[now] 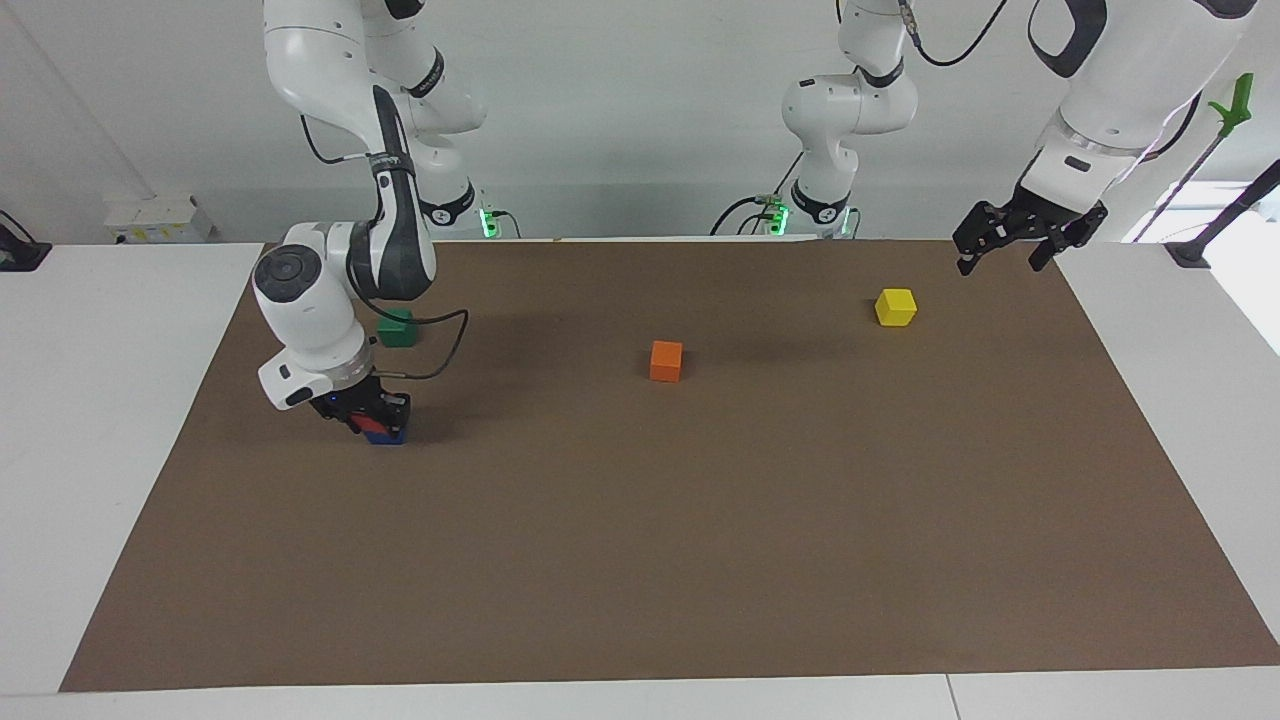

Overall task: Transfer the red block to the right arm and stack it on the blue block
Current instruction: 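Open the right gripper and release the red cube on the blue cube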

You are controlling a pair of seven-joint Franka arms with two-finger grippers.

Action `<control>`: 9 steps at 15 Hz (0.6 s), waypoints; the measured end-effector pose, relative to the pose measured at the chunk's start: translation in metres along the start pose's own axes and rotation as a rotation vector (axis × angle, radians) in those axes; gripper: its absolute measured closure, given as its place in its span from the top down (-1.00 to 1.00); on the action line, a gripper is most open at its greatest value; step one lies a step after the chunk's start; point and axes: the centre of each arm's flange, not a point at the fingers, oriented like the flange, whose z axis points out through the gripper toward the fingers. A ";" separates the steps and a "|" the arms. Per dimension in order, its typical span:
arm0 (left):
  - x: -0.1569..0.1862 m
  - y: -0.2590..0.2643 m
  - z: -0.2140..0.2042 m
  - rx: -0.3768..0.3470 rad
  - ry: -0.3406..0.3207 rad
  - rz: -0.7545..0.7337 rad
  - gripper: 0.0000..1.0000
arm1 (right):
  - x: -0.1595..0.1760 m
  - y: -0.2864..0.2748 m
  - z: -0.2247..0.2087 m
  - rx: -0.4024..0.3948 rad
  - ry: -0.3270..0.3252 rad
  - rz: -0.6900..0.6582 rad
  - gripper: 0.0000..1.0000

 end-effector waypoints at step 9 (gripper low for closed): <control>0.000 0.000 0.000 0.000 -0.001 0.000 1.00 | -0.001 0.001 0.001 0.000 -0.002 0.003 0.31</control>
